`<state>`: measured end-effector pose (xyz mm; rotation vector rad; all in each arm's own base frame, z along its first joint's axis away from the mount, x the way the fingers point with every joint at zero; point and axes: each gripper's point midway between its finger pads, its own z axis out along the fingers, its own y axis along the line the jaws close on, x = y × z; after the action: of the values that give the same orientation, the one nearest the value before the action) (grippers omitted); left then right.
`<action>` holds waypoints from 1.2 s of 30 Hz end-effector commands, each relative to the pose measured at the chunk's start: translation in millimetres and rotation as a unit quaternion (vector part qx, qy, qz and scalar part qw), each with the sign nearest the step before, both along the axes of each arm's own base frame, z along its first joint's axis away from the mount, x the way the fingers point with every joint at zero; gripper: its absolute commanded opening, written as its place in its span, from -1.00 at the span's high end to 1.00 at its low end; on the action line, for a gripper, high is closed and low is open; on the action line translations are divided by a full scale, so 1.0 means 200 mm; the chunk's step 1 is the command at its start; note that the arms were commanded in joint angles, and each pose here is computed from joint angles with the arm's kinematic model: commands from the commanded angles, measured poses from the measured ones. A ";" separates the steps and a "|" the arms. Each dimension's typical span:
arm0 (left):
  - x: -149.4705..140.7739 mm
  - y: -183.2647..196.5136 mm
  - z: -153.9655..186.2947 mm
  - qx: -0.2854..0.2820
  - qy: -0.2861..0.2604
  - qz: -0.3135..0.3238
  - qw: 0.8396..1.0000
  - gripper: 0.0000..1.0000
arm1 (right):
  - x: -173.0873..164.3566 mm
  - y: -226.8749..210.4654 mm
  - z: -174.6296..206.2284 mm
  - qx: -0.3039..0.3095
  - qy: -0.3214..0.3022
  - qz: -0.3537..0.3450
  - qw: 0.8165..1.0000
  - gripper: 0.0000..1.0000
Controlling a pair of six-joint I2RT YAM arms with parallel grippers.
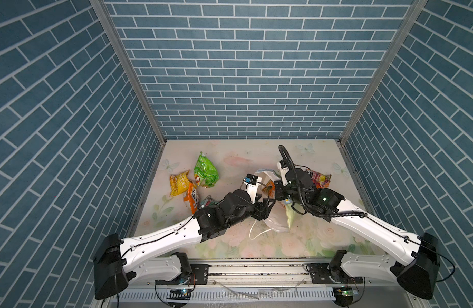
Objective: Take the snacks out of the paper bag
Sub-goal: Pick up the snack from the paper bag.
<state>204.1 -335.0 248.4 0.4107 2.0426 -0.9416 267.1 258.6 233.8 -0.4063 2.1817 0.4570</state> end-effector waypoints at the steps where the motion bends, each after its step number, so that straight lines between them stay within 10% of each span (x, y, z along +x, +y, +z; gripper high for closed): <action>1: 0.01 -0.04 0.04 -0.011 -0.006 -0.001 1.000 -0.34 | -0.01 -0.01 0.12 0.010 -0.018 0.007 1.000 1.00; 36: 0.14 -0.16 -0.26 0.012 0.031 0.021 0.999 -0.50 | -0.02 -0.08 0.13 -0.052 -0.042 0.024 0.997 1.00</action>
<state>227.4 -364.7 190.8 0.3704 2.1459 -0.8921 260.7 247.8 241.1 -0.5551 2.1685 0.3526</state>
